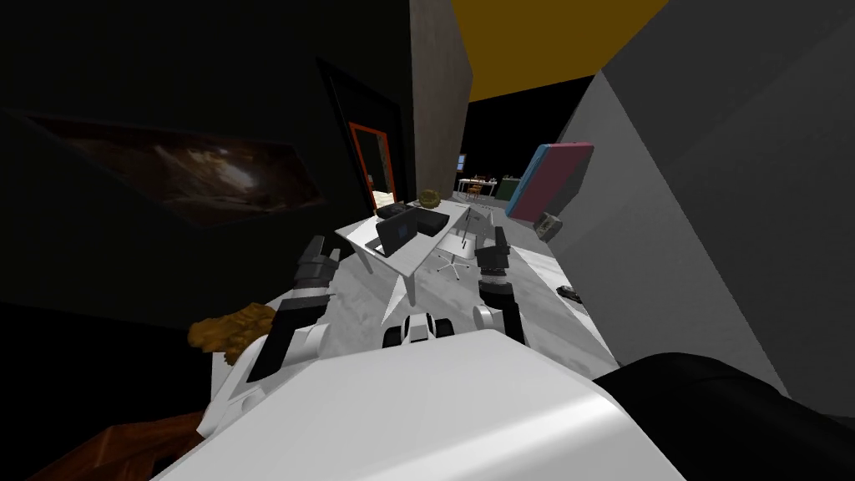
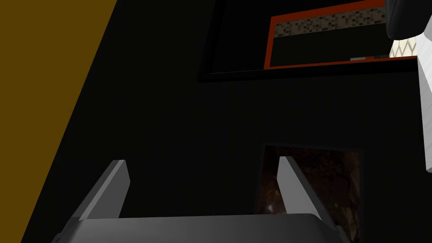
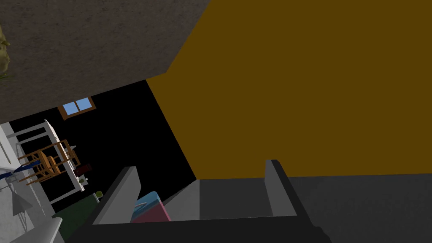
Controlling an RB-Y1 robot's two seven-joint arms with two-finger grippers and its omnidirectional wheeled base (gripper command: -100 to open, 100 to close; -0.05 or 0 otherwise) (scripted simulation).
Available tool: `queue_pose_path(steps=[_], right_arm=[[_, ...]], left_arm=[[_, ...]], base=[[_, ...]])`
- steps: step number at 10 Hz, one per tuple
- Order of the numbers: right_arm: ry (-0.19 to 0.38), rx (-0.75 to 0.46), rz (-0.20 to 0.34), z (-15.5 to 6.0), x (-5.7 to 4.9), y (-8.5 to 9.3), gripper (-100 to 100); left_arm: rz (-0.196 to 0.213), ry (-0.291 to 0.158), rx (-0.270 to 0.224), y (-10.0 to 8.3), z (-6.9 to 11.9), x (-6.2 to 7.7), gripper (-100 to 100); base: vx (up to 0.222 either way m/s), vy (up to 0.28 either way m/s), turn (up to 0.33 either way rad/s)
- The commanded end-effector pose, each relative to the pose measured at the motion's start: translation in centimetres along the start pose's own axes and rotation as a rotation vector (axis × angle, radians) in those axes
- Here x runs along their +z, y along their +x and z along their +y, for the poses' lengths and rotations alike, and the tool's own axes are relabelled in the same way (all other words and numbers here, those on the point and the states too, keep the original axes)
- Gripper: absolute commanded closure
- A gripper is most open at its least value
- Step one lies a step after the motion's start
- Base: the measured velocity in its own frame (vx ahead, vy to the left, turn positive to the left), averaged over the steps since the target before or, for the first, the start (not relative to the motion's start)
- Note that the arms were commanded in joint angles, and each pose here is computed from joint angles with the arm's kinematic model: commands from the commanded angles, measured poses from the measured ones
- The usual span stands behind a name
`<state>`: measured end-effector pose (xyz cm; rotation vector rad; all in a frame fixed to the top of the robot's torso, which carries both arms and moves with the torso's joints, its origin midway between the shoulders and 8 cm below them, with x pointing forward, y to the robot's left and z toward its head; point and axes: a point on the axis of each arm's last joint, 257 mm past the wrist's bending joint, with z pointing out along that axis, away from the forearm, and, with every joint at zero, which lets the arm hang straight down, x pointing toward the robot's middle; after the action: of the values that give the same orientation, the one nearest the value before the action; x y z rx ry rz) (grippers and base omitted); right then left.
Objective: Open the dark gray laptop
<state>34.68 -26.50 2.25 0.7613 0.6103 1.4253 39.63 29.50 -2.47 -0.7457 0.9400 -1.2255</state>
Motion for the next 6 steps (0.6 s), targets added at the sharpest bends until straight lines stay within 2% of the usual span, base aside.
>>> queue_pose_path(steps=[1, 6], right_arm=[[0.0, 0.0, 0.0, 0.0, 0.0, 0.0, 0], [0.0, 0.0, 0.0, 0.0, 0.0, 0.0, 0]], left_arm=[[0.019, -0.051, 0.029, -0.2, 1.3, 0.0, -100], [0.052, -0.142, 0.093, -0.9, 3.8, 0.2, -100]], base=[[0.031, 0.005, -0.119], [0.032, 0.003, -0.159]])
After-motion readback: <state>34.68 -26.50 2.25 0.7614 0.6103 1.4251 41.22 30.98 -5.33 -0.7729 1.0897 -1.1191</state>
